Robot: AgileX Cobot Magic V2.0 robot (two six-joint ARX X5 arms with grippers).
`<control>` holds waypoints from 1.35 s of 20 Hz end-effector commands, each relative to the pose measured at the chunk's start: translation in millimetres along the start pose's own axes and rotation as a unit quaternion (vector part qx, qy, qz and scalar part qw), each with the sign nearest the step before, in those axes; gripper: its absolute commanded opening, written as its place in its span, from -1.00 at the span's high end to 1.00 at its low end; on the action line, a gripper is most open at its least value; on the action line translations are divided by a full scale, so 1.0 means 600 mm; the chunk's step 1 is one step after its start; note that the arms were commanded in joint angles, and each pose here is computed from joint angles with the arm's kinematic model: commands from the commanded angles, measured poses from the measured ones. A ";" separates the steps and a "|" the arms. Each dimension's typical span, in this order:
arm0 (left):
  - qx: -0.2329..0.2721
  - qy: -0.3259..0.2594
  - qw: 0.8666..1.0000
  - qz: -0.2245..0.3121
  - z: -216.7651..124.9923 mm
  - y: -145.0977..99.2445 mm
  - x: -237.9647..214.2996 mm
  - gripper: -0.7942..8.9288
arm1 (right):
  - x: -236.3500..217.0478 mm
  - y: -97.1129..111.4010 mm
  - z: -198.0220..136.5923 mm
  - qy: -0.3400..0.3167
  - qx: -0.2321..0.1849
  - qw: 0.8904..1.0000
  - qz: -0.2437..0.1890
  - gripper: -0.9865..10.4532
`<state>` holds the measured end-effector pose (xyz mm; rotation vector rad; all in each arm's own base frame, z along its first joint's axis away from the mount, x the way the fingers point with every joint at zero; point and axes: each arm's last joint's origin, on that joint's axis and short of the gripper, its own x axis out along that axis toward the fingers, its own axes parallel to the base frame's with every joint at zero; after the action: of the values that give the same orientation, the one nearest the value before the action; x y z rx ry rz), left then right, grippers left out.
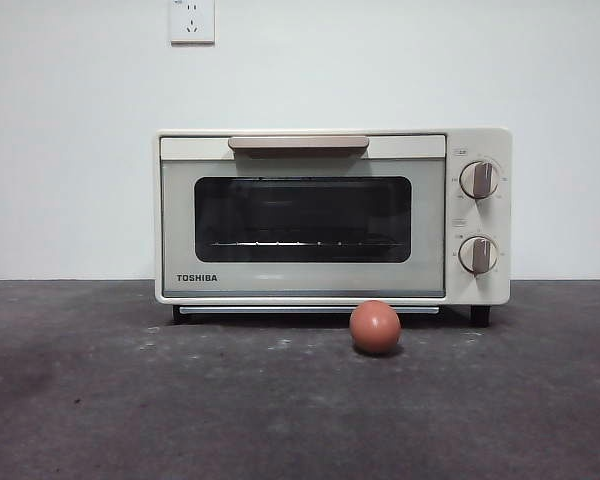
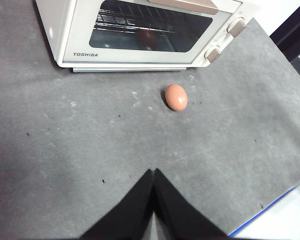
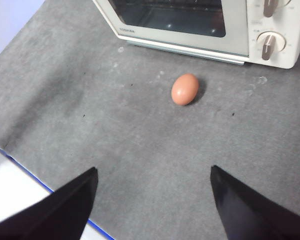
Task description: Eggoven
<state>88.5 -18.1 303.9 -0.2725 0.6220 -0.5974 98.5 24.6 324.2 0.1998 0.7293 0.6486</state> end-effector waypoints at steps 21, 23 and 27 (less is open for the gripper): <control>0.015 -0.008 1.000 -0.004 0.007 -0.004 -0.004 0.82 | 0.324 0.015 0.071 0.065 0.017 0.995 -0.069 0.18; 0.015 -0.008 1.000 -0.004 0.007 -0.004 -0.004 0.82 | 0.363 0.009 0.066 0.081 0.021 0.993 -0.086 0.18; 0.015 -0.007 1.000 -0.004 0.007 -0.004 -0.004 0.82 | 0.426 -0.004 0.070 0.106 0.021 0.987 -0.118 0.18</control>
<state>88.5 -18.1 303.9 -0.2725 0.6220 -0.5974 267.9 176.4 210.8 0.0733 0.9672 0.4312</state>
